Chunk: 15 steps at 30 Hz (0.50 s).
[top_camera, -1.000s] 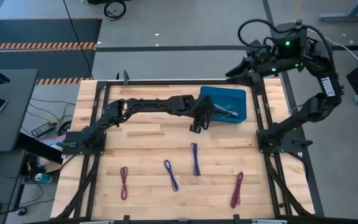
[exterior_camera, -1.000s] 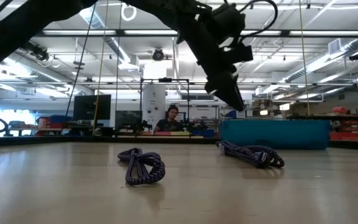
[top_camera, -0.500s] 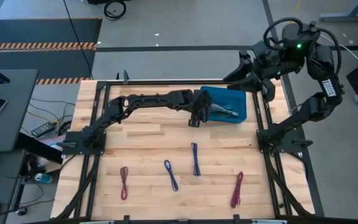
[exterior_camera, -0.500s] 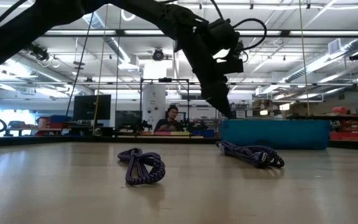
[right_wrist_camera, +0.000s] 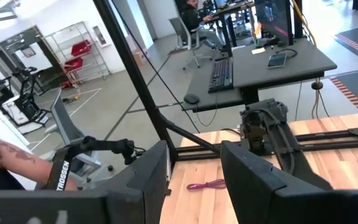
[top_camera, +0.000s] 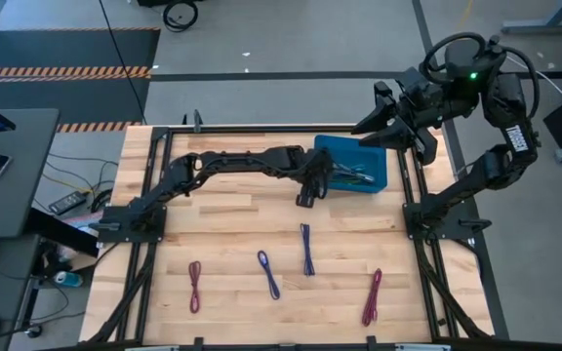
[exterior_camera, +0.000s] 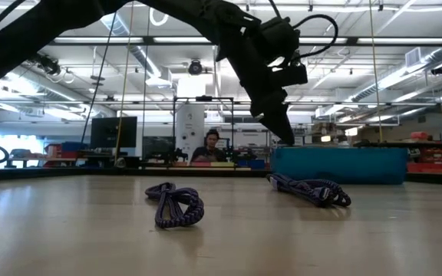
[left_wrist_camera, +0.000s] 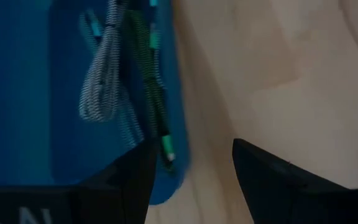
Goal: Pick and place USB-C Cables
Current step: Move the blue bin to the center of the table
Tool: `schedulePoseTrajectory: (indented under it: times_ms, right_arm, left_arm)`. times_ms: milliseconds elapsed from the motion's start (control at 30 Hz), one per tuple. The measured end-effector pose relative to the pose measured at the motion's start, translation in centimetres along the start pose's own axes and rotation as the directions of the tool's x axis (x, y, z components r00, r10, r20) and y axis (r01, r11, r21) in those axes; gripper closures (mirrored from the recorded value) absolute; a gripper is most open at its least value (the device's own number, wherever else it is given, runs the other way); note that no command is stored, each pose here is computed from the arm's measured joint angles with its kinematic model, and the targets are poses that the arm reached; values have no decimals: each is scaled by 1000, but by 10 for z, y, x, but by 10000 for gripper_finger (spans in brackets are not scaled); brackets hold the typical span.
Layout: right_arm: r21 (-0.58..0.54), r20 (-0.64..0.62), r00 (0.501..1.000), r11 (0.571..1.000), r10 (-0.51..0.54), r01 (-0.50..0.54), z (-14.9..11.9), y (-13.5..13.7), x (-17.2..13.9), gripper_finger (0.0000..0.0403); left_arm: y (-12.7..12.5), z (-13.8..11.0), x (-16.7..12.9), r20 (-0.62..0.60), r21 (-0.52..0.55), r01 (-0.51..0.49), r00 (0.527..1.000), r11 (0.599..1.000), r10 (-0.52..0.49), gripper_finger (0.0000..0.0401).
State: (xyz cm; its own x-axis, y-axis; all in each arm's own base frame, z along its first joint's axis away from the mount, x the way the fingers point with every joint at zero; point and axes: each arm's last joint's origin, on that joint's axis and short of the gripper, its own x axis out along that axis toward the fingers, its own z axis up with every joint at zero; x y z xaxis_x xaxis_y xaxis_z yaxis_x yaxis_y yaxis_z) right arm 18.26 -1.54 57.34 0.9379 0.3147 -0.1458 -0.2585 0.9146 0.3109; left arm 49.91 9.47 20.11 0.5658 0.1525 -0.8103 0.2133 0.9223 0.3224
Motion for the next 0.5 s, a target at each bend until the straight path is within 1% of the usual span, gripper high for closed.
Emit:
schedulePoseTrajectory:
  times_ms: [233, 367, 500]
  right_arm:
    - [-1, 1, 1000, 1000, 3, -3, 0, 1, 0, 246]
    - [-2, -4, 1000, 1000, 13, -13, -1, 2, 1, 246]
    - [-4, -8, 1000, 1000, 24, -24, -1, 4, 2, 246]
  left_arm:
    - [-4, -15, 29, -68, -13, 28, 997, 1000, -29, 184]
    - [-5, -15, 32, -68, -11, 13, 998, 1000, -14, 184]
    - [-2, -10, 32, -25, -7, -27, 999, 1000, 27, 192]
